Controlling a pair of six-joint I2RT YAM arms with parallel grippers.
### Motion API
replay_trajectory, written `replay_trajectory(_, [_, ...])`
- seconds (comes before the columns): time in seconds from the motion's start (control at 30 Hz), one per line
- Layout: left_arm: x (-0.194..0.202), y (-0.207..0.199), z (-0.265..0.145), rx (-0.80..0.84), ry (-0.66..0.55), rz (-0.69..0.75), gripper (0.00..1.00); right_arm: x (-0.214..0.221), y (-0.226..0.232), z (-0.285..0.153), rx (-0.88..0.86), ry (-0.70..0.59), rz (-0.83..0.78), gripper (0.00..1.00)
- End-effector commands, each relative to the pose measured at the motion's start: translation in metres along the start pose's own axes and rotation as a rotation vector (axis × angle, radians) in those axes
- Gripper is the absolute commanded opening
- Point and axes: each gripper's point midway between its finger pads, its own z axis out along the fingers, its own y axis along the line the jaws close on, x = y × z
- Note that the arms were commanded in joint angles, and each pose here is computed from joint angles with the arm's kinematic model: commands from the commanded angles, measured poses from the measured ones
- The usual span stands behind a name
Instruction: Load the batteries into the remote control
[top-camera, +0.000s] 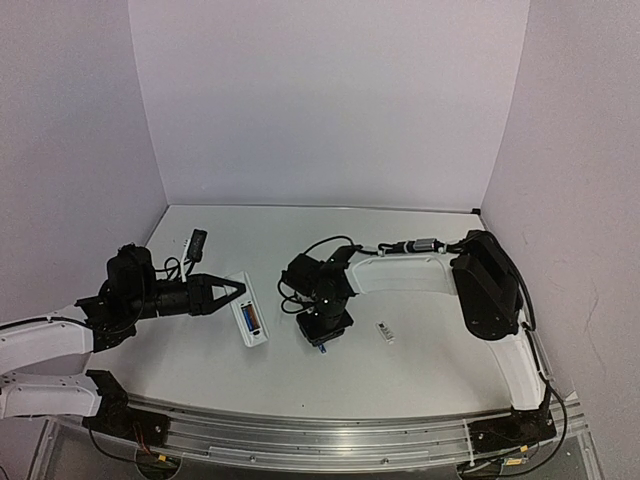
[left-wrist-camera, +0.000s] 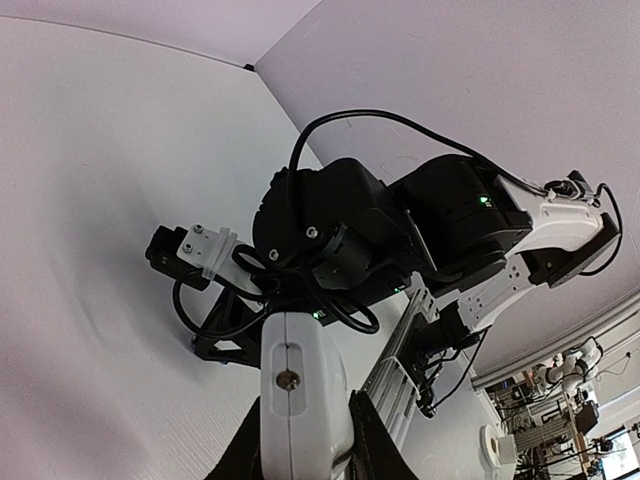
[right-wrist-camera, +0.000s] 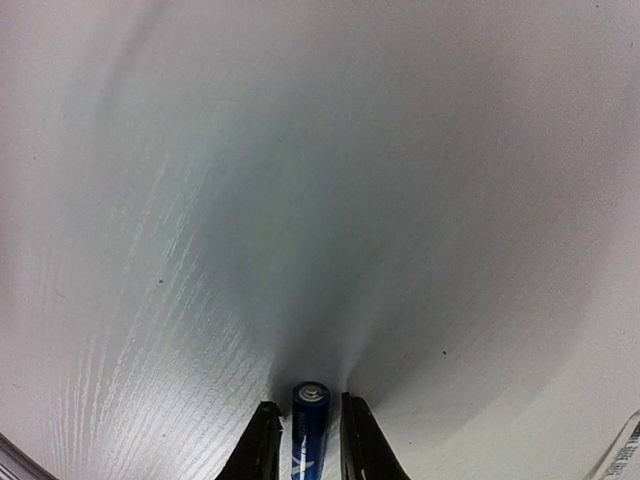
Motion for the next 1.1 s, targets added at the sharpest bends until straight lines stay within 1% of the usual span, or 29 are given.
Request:
replay_trajectory(0.0, [-0.012, -0.008, -0.002, 0.024, -0.052, 0.018, 0.00, 0.005, 0.001, 0.004, 0.002, 0.036, 0.012, 0.15])
replay_trajectory(0.13, [-0.013, -0.004, -0.001, 0.007, -0.063, -0.002, 0.00, 0.002, 0.000, 0.004, 0.010, 0.025, 0.018, 0.01])
replay_trajectory(0.17, [-0.013, -0.001, -0.001, -0.003, -0.068, -0.013, 0.00, 0.000, 0.000, 0.002, 0.012, 0.017, 0.017, 0.00])
replay_trajectory(0.23, [-0.013, 0.004, -0.001, -0.022, -0.079, -0.039, 0.00, -0.005, 0.000, -0.006, 0.017, -0.007, 0.015, 0.00])
replay_trajectory(0.37, [-0.013, 0.011, 0.002, -0.027, -0.099, -0.101, 0.00, -0.017, -0.002, -0.041, 0.019, -0.095, -0.003, 0.00])
replay_trajectory(0.53, [-0.019, 0.010, 0.011, 0.014, -0.122, -0.134, 0.00, -0.036, 0.001, -0.102, -0.025, -0.271, -0.020, 0.00])
replay_trajectory(0.63, [-0.026, 0.009, 0.017, 0.035, -0.139, -0.153, 0.00, -0.047, 0.012, -0.143, -0.118, -0.405, -0.039, 0.00])
replay_trajectory(0.7, [-0.031, 0.007, 0.021, 0.050, -0.149, -0.174, 0.00, -0.056, 0.025, -0.172, -0.210, -0.506, -0.056, 0.00])
replay_trajectory(0.83, [-0.041, -0.001, 0.023, 0.101, -0.178, -0.201, 0.00, -0.065, 0.051, -0.219, -0.389, -0.652, -0.095, 0.00])
replay_trajectory(1.0, [-0.051, -0.012, 0.026, 0.152, -0.190, -0.217, 0.00, -0.067, 0.088, -0.252, -0.590, -0.726, -0.155, 0.00])
replay_trajectory(1.07, [-0.055, -0.016, 0.026, 0.170, -0.193, -0.218, 0.00, -0.066, 0.101, -0.257, -0.627, -0.738, -0.187, 0.00])
